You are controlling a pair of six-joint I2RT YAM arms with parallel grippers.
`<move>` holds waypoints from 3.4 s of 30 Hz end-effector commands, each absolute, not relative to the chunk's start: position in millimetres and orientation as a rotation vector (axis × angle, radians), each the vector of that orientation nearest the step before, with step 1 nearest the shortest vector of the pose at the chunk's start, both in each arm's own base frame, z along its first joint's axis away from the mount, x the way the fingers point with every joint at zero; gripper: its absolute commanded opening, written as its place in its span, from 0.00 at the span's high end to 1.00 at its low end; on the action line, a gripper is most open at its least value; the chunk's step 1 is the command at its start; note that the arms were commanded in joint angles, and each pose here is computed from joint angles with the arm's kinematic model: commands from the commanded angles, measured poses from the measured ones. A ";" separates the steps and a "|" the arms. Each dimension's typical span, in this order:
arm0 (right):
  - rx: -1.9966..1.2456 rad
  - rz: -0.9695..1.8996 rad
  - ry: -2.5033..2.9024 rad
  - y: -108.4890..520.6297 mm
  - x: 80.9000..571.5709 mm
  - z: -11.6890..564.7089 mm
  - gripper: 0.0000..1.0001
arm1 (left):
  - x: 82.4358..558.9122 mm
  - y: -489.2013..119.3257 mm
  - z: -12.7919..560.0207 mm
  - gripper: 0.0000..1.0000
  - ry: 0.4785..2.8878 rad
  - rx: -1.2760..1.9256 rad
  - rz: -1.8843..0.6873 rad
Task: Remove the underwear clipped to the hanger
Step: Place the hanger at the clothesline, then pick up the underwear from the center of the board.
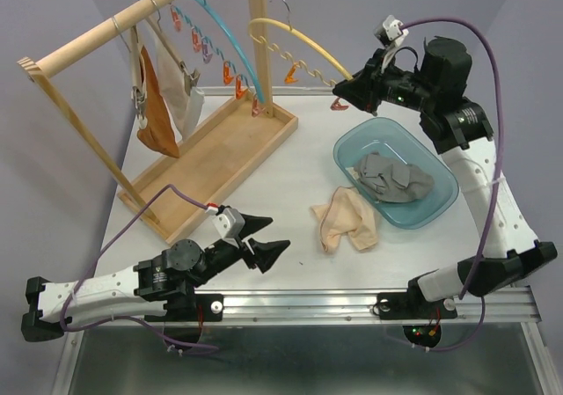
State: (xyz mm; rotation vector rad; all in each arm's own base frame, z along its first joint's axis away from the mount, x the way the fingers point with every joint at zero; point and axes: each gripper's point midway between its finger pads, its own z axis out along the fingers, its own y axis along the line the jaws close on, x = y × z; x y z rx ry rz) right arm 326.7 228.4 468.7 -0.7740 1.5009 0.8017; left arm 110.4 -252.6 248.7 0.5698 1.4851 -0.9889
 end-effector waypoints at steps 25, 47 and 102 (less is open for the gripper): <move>-0.715 0.967 1.170 326.4 431.4 547.8 1.00 | 106.5 -256.2 257.9 0.18 1.424 0.587 -1.016; -0.665 0.947 1.192 347.1 480.1 512.4 0.99 | 104.3 -257.6 256.8 0.18 1.445 0.574 -1.043; -1.696 0.581 1.602 197.3 224.4 125.1 0.00 | 240.2 -186.8 229.7 0.09 1.836 0.413 -0.498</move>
